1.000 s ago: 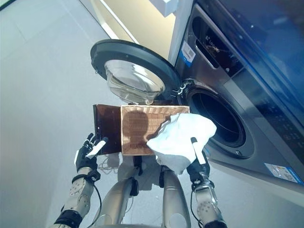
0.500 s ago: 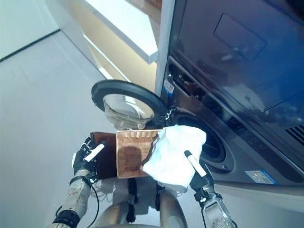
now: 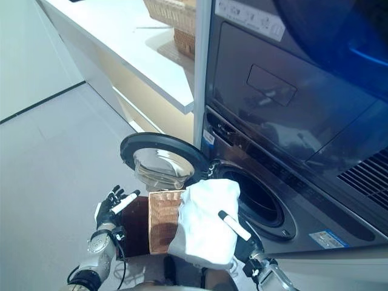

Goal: Pick up the clothes and place them into the washing machine

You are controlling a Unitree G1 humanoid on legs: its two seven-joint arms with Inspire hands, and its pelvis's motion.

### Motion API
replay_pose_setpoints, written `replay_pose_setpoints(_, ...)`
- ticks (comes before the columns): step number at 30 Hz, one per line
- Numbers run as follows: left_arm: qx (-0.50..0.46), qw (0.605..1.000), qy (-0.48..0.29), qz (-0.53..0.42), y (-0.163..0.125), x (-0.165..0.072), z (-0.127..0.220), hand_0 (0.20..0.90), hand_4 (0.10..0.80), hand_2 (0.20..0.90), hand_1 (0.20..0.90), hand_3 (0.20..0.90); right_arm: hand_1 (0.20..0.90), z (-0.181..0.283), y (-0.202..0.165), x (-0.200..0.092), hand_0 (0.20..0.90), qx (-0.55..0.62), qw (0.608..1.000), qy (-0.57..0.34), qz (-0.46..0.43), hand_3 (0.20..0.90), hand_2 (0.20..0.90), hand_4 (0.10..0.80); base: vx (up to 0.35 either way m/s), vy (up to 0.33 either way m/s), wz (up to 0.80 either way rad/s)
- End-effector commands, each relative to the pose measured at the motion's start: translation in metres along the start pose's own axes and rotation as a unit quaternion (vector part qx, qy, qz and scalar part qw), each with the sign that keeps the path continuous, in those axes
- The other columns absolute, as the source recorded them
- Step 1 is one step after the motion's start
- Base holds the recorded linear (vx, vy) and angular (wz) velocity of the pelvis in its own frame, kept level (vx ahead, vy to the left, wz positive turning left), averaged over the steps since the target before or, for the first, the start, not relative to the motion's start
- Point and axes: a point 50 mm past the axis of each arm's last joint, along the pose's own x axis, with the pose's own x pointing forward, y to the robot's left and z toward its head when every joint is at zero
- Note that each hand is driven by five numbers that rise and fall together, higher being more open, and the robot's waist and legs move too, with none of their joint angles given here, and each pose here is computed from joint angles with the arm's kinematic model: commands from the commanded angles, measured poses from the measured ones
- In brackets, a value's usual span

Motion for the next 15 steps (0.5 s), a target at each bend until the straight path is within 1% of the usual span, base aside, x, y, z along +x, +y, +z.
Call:
replay_pose_setpoints(1,-0.014,0.998,-0.039,-0.042,-0.018,0.011,0.021,0.900,0.800,0.900,0.900,0.900,0.200,0.024,0.050,0.017,0.200,0.004,0.987,-0.079,0.143,0.200,0.200,0.300,0.048,-0.019,0.04)
replay_pose_setpoints(6,-0.009,0.998,-0.024,-0.059,-0.023,0.007,0.012,0.900,0.800,0.900,0.900,0.900,0.200,0.015,0.054,0.024,0.200,0.017,0.987,-0.069,0.145,0.200,0.200,0.300,0.050,-0.008,0.06)
replay_pose_setpoints(11,-0.008,0.998,-0.009,-0.060,-0.024,0.006,0.006,0.900,0.800,0.900,0.900,0.900,0.200,0.011,0.067,0.032,0.200,0.033,0.983,-0.062,0.167,0.200,0.200,0.300,0.031,-0.002,0.04)
replay_pose_setpoints(15,-0.014,0.998,0.002,-0.055,-0.024,0.005,0.002,0.900,0.800,0.900,0.900,0.900,0.200,0.014,0.086,0.038,0.200,0.051,0.975,-0.069,0.203,0.200,0.200,0.300,0.019,-0.016,0.05)
